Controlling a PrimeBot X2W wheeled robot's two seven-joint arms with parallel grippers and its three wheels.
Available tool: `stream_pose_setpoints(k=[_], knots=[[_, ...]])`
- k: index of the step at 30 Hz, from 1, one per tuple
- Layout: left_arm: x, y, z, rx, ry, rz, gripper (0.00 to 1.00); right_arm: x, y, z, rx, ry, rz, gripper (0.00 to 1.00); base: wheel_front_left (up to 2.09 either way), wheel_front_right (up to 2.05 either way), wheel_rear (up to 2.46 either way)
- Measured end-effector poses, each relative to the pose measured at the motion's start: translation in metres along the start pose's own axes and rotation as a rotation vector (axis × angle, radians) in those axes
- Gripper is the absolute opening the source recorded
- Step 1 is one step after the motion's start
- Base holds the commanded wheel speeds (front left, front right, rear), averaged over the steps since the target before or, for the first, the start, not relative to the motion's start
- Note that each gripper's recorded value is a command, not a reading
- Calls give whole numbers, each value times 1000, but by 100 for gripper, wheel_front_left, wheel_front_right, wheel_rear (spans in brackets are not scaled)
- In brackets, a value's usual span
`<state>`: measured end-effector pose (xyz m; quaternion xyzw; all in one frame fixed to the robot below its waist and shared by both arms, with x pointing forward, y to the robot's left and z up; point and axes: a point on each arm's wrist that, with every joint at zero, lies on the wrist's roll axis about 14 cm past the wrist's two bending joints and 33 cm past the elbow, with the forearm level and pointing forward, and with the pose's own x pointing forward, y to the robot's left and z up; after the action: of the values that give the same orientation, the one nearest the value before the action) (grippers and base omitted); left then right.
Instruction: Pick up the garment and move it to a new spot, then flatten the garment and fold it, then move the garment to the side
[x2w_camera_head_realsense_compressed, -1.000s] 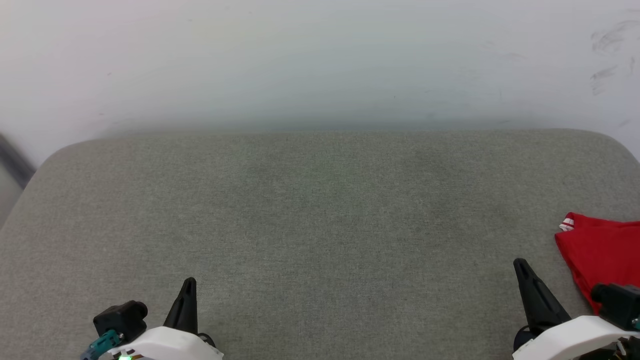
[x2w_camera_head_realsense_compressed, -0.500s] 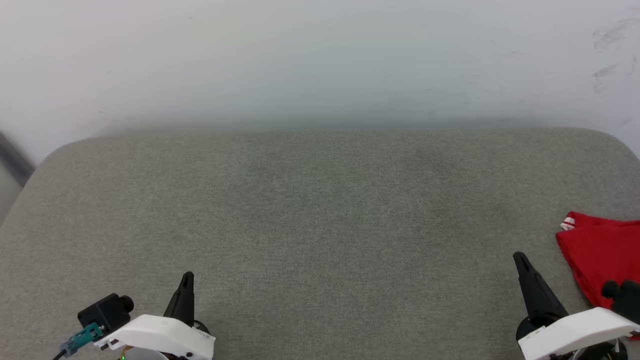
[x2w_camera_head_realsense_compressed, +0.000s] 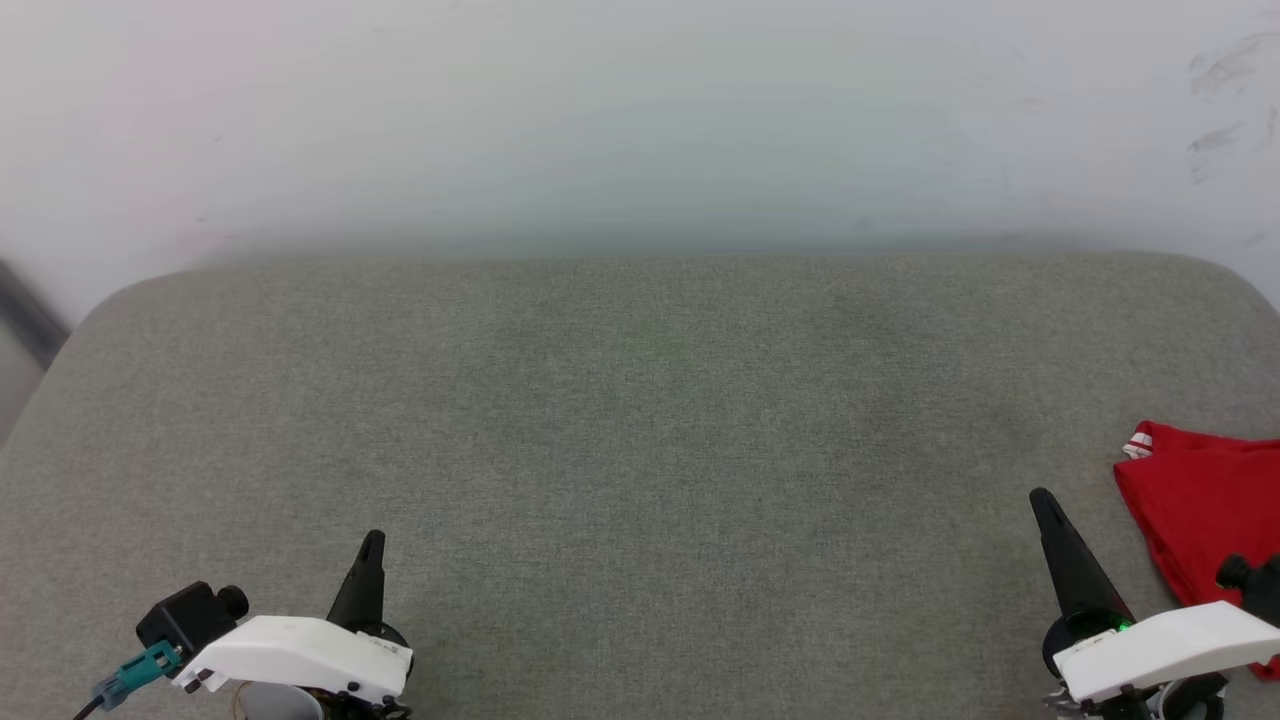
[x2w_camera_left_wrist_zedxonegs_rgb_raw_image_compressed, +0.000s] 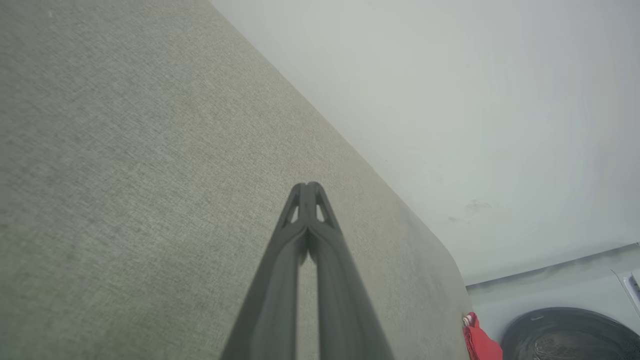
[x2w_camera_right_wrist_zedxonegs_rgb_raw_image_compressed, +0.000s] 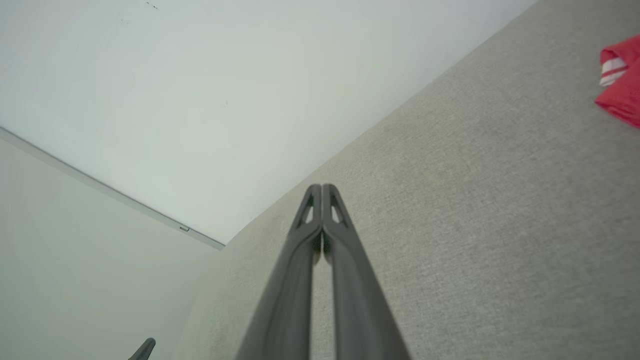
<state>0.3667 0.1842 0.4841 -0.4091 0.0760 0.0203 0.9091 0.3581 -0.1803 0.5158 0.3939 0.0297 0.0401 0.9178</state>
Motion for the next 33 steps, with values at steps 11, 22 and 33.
stream_pose_setpoints(k=[11, 22, 33], knots=[[5, -2, 4, -134, -3, -11, 0, 5, -3, 1, 137, -11, -2, 0, 0, 0, 0], [7, -2, 6, -252, -3, -22, 0, 9, -7, 3, 260, -27, -5, 0, 0, 0, 0], [11, -5, 11, -361, -15, -46, 0, 13, -10, 4, 371, -41, -9, 0, 0, 0, 0]])
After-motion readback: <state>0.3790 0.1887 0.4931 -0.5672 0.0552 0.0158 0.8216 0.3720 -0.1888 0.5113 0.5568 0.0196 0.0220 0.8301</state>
